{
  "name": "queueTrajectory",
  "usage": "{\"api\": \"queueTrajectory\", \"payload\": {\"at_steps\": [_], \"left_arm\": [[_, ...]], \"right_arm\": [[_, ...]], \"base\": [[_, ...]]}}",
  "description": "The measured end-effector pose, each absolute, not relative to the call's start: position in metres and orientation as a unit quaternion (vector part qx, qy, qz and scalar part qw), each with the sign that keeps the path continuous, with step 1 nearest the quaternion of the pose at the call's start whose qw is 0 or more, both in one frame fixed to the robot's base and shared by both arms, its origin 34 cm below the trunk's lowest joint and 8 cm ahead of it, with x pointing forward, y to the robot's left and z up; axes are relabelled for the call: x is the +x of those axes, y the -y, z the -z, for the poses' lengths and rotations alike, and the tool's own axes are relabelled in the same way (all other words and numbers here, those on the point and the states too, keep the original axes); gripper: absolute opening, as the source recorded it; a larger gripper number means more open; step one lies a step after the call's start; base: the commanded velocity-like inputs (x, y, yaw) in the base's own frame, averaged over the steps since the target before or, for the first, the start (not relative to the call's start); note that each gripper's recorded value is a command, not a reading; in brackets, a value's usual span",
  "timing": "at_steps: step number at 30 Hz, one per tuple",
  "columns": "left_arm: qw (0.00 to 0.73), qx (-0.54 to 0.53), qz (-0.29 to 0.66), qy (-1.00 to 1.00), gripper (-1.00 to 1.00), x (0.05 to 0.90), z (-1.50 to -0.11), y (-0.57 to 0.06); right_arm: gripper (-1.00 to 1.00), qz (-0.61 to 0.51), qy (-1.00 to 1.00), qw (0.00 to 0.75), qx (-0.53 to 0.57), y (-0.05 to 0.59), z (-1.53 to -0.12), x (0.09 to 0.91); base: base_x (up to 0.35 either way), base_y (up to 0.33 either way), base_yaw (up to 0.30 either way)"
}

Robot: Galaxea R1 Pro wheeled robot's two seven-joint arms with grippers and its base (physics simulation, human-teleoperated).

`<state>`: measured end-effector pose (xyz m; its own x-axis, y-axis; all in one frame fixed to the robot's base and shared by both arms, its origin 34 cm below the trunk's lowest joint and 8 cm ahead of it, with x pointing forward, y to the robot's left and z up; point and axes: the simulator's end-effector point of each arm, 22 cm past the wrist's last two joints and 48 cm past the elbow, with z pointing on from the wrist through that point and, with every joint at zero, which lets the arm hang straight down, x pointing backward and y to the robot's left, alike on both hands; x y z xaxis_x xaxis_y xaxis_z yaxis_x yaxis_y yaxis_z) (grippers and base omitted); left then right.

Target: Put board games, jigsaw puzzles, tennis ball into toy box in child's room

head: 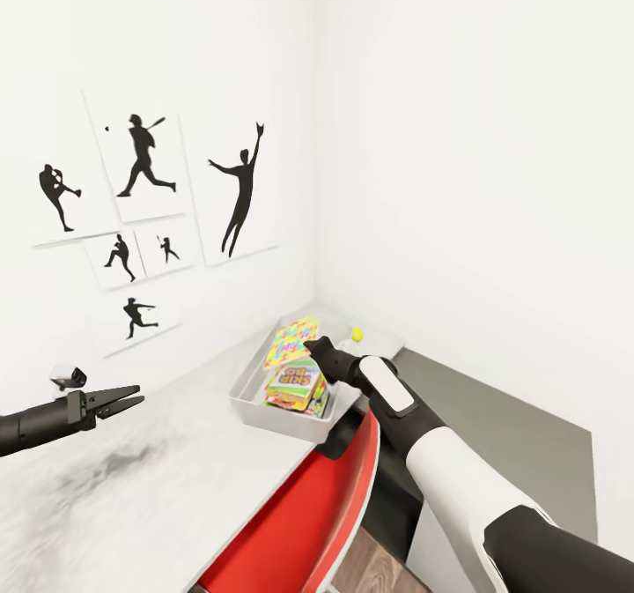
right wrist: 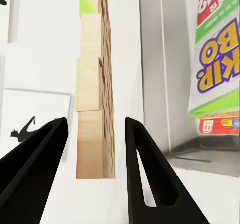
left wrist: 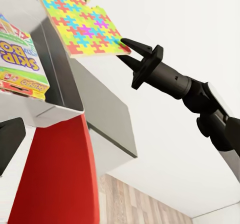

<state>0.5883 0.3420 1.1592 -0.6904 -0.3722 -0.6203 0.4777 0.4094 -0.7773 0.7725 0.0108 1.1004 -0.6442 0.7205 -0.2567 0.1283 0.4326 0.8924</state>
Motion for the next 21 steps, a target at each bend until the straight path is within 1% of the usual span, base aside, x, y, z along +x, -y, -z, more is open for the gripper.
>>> {"api": "queueTrajectory", "payload": {"at_steps": [8, 13, 17, 21], "left_arm": [[0.392, 0.036, 0.542, -0.742, 1.0, 0.5883, -1.1593, -0.3421], [0.392, 0.036, 0.542, -0.742, 1.0, 0.5883, -1.1595, -0.3422], [0.392, 0.036, 0.543, -0.742, 1.0, 0.5884, -1.1593, -0.342], [0.392, 0.036, 0.542, -0.742, 1.0, 0.5882, -1.1593, -0.342]], "right_arm": [[-1.0, -0.458, -0.783, 0.323, 0.27, -0.0109, -1.1, 0.7724], [-1.0, -0.458, -0.784, 0.32, 0.27, -0.0115, -1.0981, 0.7715], [-1.0, -0.457, -0.785, 0.321, 0.27, -0.0111, -1.098, 0.7717], [-1.0, -0.456, -0.785, 0.322, 0.269, -0.0111, -1.0982, 0.7715]], "base": [[0.026, 0.004, 0.008], [0.002, 0.0, 0.168], [0.013, 0.004, 0.052], [0.1, 0.041, 0.053]]}}
